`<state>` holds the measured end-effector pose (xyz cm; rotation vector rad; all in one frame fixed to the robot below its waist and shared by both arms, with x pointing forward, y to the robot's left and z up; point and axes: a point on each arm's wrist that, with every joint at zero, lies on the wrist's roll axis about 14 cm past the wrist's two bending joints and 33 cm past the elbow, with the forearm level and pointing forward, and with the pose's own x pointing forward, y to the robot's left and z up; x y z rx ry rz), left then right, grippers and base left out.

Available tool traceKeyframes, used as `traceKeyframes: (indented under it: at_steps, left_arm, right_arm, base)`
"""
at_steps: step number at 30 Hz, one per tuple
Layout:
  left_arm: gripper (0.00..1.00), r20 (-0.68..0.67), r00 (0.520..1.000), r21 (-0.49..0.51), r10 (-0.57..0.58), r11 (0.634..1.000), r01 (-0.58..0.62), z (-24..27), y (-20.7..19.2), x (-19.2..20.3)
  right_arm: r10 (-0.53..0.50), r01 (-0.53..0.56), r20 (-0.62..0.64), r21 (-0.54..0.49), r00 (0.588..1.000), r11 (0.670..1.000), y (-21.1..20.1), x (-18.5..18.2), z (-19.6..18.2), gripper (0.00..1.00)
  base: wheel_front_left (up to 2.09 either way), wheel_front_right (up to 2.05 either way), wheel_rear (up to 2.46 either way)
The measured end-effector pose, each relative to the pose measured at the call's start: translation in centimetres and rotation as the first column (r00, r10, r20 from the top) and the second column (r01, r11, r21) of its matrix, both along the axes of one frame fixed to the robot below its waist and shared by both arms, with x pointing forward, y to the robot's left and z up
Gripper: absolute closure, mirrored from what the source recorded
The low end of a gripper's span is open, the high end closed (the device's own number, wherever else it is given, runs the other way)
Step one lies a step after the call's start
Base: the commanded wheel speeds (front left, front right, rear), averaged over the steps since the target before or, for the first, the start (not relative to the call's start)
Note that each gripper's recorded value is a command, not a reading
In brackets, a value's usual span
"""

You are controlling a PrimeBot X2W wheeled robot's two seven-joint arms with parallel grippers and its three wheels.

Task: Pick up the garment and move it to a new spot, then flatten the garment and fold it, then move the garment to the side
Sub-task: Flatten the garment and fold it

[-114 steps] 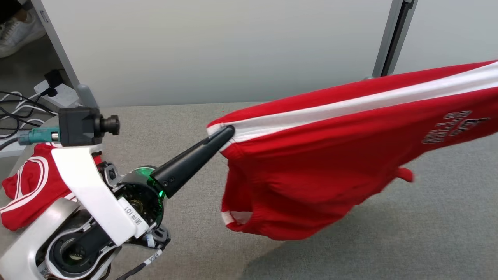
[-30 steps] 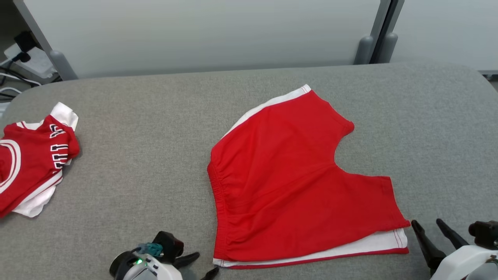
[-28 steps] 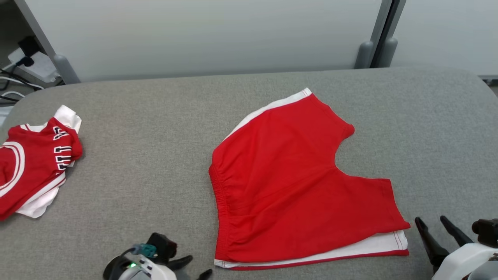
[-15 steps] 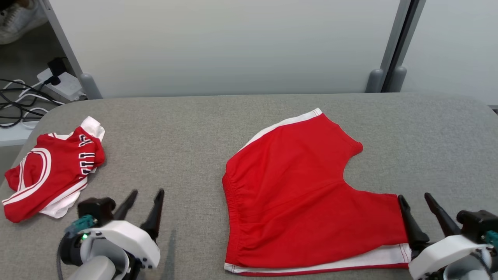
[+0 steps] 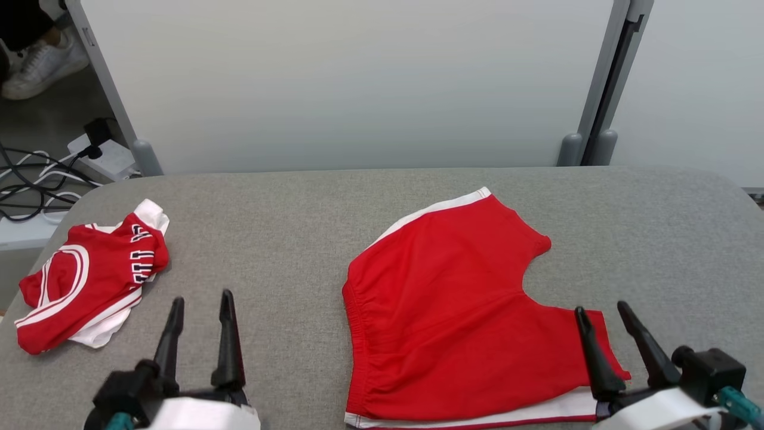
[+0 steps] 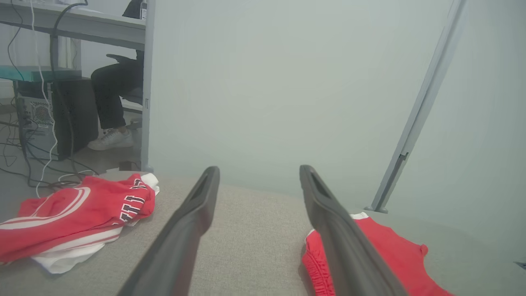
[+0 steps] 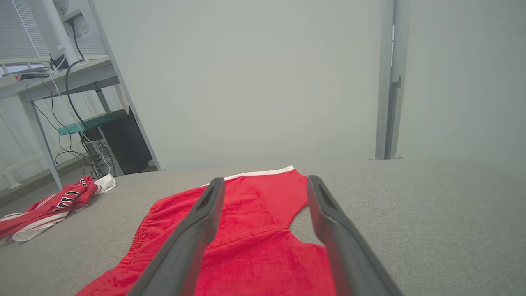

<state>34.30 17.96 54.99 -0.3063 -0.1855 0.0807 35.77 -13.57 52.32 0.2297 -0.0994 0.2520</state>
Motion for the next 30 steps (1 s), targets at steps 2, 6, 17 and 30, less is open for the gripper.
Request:
traceKeyframes:
  at_steps: [2, 6, 17, 30]
  left_arm:
    - [0.0, -0.016, 1.0, 0.042, -0.002, 0.999, 0.003, -0.8, -0.3, -0.8]
    - [0.0, -0.083, 0.996, 0.124, -0.027, 0.992, 0.037, -3.3, -1.2, -2.2]
    - [0.0, -0.217, 0.975, 0.172, -0.035, 0.982, 0.074, -7.9, -1.8, -5.3]
    - [0.0, -0.202, 0.978, 0.19, -0.042, 0.978, 0.082, -7.6, -2.0, -5.7]
  right_arm:
    - [0.0, 0.0, -0.012, 0.003, 1.0, 1.0, 0.0, -0.7, -0.4, 0.0]
    - [0.004, -0.004, -0.052, -0.012, 0.999, 1.0, 0.1, -2.0, -1.9, 0.0]
    - [0.003, -0.004, -0.097, -0.015, 0.995, 1.0, 0.0, -3.5, -3.6, 0.0]
    - [0.002, -0.005, -0.102, -0.024, 0.995, 1.0, 0.3, -4.2, -3.9, 0.0]
  base:
    - [0.0, 0.0, 0.0]
    - [0.0, 0.0, 0.0]
    - [0.0, 0.0, 0.0]
    - [0.0, 0.0, 0.0]
